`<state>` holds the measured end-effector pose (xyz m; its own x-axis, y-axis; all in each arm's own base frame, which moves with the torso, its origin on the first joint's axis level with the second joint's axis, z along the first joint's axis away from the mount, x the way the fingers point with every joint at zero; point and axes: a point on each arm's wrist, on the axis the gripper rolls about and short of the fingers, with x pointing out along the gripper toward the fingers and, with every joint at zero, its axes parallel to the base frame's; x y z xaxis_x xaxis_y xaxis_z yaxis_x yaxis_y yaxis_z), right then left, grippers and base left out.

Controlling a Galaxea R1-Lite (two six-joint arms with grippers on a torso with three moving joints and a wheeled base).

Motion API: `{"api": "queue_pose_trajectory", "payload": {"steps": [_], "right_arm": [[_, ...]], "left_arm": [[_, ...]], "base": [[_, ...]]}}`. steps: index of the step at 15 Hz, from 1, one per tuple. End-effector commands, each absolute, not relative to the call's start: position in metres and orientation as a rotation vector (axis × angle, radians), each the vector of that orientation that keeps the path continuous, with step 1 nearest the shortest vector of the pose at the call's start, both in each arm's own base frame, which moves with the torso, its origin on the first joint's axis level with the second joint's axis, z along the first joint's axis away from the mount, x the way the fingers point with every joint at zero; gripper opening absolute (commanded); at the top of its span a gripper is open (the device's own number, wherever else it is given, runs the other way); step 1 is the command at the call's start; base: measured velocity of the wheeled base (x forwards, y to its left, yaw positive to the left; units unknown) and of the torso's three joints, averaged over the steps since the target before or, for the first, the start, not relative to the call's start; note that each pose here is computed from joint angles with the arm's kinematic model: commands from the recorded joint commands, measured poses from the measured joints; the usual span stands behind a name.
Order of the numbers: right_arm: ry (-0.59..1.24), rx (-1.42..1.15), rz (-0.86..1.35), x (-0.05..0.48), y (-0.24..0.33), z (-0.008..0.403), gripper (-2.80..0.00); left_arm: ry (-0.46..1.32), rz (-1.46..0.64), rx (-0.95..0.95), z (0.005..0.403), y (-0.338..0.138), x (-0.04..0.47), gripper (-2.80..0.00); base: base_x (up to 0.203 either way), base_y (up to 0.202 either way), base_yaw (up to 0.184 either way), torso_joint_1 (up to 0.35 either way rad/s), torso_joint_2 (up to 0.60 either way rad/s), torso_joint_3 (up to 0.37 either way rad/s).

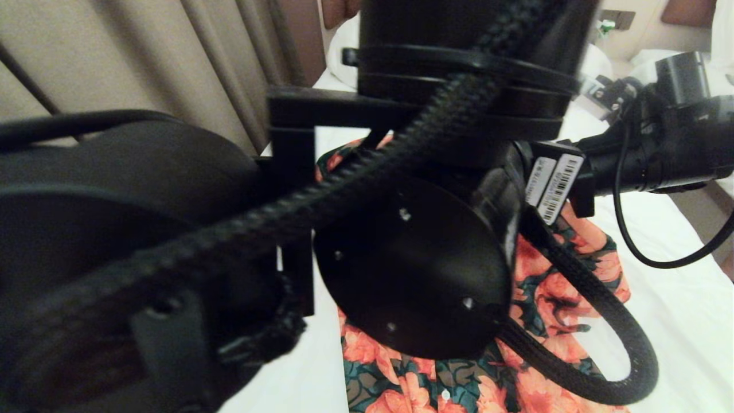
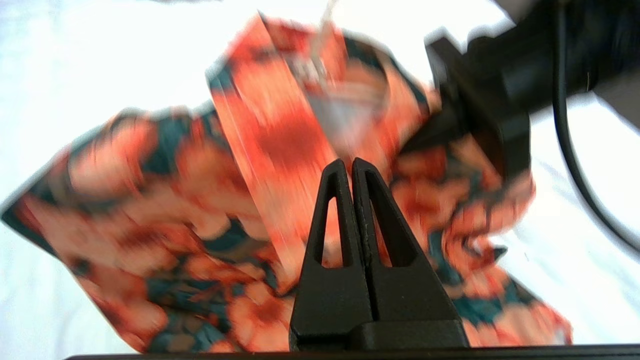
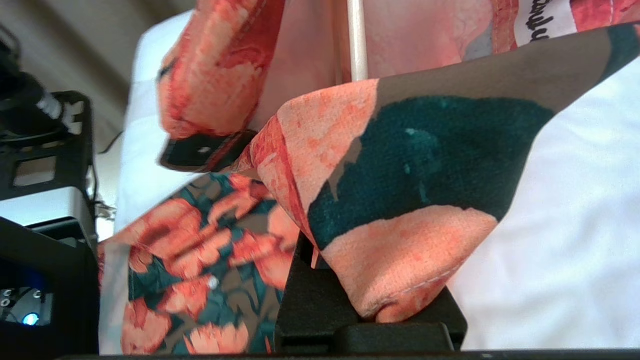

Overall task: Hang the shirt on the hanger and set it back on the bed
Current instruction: Take the clothes hanger out of the clothes

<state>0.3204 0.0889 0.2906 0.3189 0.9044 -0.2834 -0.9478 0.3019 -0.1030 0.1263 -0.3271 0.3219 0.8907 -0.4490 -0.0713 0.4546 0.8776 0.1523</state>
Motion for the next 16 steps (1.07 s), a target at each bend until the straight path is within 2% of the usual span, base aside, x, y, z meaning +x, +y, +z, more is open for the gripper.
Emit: {"api": "queue_pose_trajectory", "payload": {"steps": [1, 3, 4, 12, 16], "right_arm": [[0.182, -0.272, 1.271, 0.329, 0.101, 0.289, -2.8], [0.211, -0.264, 1.287, 0.328, 0.106, 0.288, -2.8], [0.222, -0.263, 1.301, 0.326, 0.111, 0.287, -2.8], [0.233, -0.275, 1.3, 0.324, 0.119, 0.285, -2.8], [0.238, -0.274, 1.301, 0.323, 0.118, 0.284, -2.8]], "left_arm": [[0.018, -0.445, 0.142, 0.332, -0.312, 0.128, -2.8], [0.018, -0.431, 0.133, 0.33, -0.309, 0.132, -2.8], [-0.004, -0.428, 0.104, 0.33, -0.311, 0.134, 0.0], [-0.143, -0.397, 0.134, 0.304, -0.354, 0.167, 0.0], [-0.142, -0.376, 0.135, 0.293, -0.36, 0.178, 0.0]], "base": [[0.0, 0.0, 0.0, 0.0, 0.0, 0.0], [0.0, 0.0, 0.0, 0.0, 0.0, 0.0], [0.0, 0.0, 0.0, 0.0, 0.0, 0.0], [0.0, 0.0, 0.0, 0.0, 0.0, 0.0], [0.0, 0.0, 0.0, 0.0, 0.0, 0.0]]}}
